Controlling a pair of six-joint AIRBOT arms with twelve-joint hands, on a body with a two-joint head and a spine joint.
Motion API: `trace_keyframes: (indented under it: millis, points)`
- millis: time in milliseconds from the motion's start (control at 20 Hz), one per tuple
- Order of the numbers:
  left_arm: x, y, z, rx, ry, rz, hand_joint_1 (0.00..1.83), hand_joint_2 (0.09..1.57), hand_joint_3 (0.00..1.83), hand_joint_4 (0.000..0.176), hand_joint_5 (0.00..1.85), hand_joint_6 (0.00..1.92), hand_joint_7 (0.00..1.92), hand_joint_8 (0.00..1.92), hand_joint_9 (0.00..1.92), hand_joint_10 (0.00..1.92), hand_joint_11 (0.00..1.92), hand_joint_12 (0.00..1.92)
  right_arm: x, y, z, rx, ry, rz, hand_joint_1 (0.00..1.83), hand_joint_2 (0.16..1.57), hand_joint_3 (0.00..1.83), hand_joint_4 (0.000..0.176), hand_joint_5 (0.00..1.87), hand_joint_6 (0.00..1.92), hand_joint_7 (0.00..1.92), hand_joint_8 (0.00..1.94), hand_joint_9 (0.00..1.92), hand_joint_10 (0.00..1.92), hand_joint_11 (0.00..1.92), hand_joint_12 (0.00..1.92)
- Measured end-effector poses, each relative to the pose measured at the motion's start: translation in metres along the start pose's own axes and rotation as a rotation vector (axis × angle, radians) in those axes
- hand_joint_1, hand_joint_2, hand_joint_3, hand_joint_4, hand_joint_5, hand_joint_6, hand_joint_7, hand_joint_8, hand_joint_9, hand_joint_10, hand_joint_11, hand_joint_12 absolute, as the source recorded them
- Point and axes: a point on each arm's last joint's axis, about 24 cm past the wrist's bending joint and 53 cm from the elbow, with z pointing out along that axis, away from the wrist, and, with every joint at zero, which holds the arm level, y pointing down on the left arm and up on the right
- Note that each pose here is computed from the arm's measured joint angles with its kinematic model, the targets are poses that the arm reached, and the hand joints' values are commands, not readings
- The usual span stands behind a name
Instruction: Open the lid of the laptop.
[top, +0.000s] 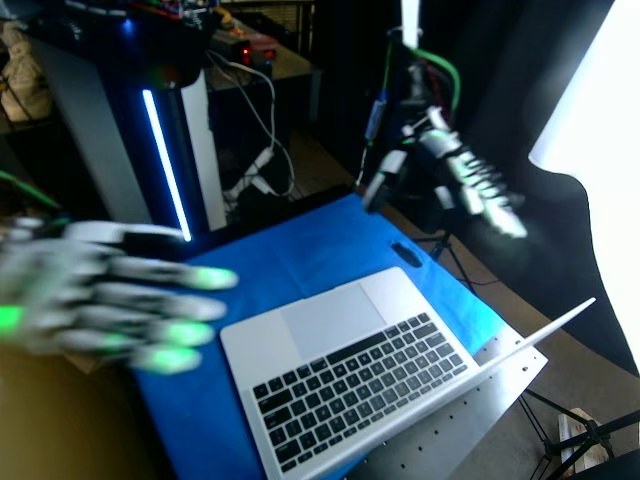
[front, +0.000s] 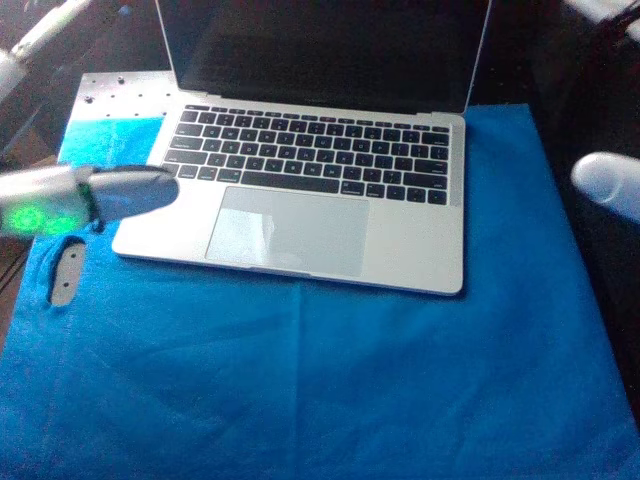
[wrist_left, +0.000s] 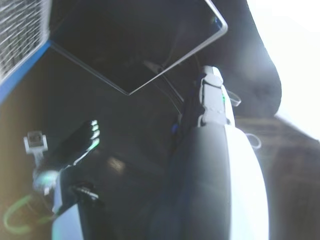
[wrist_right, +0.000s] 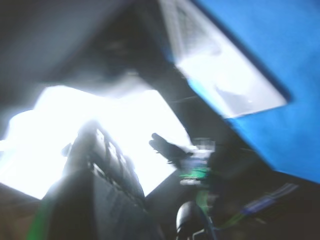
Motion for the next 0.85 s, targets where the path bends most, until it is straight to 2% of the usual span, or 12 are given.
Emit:
trace_keyframes:
  millis: [50,100,150,200,250,350,400,450,650,700,750,850]
  points:
    - [0.000,-0.006,-0.009,0.021,-0.022,-0.034,0.37,0.99,0.01,0.099,0.00,0.00,0.02,0.01,0.00,0.00,0.00,0.02,-0.008,0.012,-0.005,-0.043,-0.038,0.005,0.57,0.96,0.00,0.077,0.00,0.00,0.00,0.00,0.07,0.01,0.09,0.02]
    - [0.000,-0.011,-0.015,0.036,-0.036,-0.049,0.60,1.04,0.02,0.118,0.04,0.02,0.01,0.00,0.00,0.00,0.00,0.00,-0.011,0.019,-0.008,-0.068,-0.056,0.011,0.57,0.96,0.00,0.062,0.01,0.00,0.00,0.00,0.07,0.00,0.09,0.02]
    - [0.001,-0.016,-0.022,0.059,-0.046,-0.069,0.51,1.06,0.02,0.126,0.04,0.01,0.02,0.00,0.00,0.00,0.00,0.00,-0.012,0.027,-0.011,-0.095,-0.065,0.017,0.59,0.97,0.01,0.060,0.00,0.00,0.00,0.00,0.07,0.00,0.09,0.02]
    - [0.000,-0.018,-0.029,0.069,-0.055,-0.094,0.35,1.09,0.03,0.126,0.01,0.00,0.00,0.00,0.00,0.00,0.00,0.00,-0.012,0.032,-0.012,-0.114,-0.069,0.022,0.52,0.98,0.01,0.054,0.00,0.00,0.00,0.00,0.06,0.00,0.10,0.02]
    - [0.001,-0.019,-0.038,0.071,-0.065,-0.126,0.32,1.09,0.02,0.103,0.00,0.00,0.00,0.00,0.00,0.00,0.00,0.00,-0.012,0.035,-0.012,-0.124,-0.076,0.026,0.51,0.97,0.00,0.040,0.00,0.00,0.01,0.00,0.06,0.00,0.10,0.02]
    - [0.003,-0.017,-0.047,0.049,-0.074,-0.153,0.35,1.08,0.01,0.108,0.00,0.00,0.00,0.00,0.00,0.00,0.00,0.00,-0.018,0.036,-0.014,-0.113,-0.085,0.020,0.53,0.94,0.00,0.046,0.00,0.00,0.00,0.00,0.01,0.00,0.08,0.01]
    - [0.003,-0.016,-0.048,0.046,-0.071,-0.148,0.30,1.10,0.01,0.118,0.00,0.00,0.00,0.00,0.00,0.00,0.00,0.00,-0.021,0.037,-0.015,-0.111,-0.086,0.016,0.54,0.94,0.00,0.032,0.00,0.00,0.00,0.00,0.00,0.00,0.08,0.01]
    - [0.001,-0.016,-0.048,0.046,-0.077,-0.147,0.31,1.08,0.00,0.162,0.00,0.00,0.00,0.00,0.00,0.00,0.00,0.00,-0.022,0.038,-0.015,-0.114,-0.089,0.015,0.49,0.95,0.00,0.003,0.00,0.00,0.00,0.00,0.02,0.01,0.09,0.01]
    - [-0.004,-0.016,-0.048,0.046,-0.090,-0.144,0.37,1.00,0.00,0.155,0.00,0.00,0.00,0.00,0.00,0.00,0.00,0.00,-0.020,0.035,-0.016,-0.104,-0.089,0.018,0.43,0.97,0.00,0.000,0.04,0.01,0.02,0.00,0.03,0.00,0.10,0.01]
    - [-0.003,-0.015,-0.048,0.044,-0.090,-0.144,0.29,1.02,0.00,0.123,0.00,0.00,0.00,0.00,0.00,0.00,0.00,0.00,-0.020,0.033,-0.017,-0.097,-0.087,0.017,0.42,0.98,0.01,0.005,0.01,0.00,0.00,0.00,0.02,0.00,0.11,0.01]
    - [-0.004,-0.015,-0.048,0.044,-0.092,-0.144,0.29,1.05,0.00,0.113,0.00,0.00,0.00,0.00,0.00,0.00,0.00,0.00,-0.020,0.033,-0.017,-0.097,-0.087,0.017,0.43,0.97,0.00,0.023,0.00,0.00,0.00,0.00,0.01,0.00,0.07,0.00]
    - [-0.005,-0.014,-0.048,0.040,-0.099,-0.144,0.27,1.06,0.01,0.117,0.00,0.00,0.00,0.00,0.00,0.00,0.00,0.00,-0.020,0.033,-0.017,-0.098,-0.087,0.016,0.45,0.97,0.00,0.030,0.00,0.00,0.00,0.00,0.00,0.00,0.02,0.00]
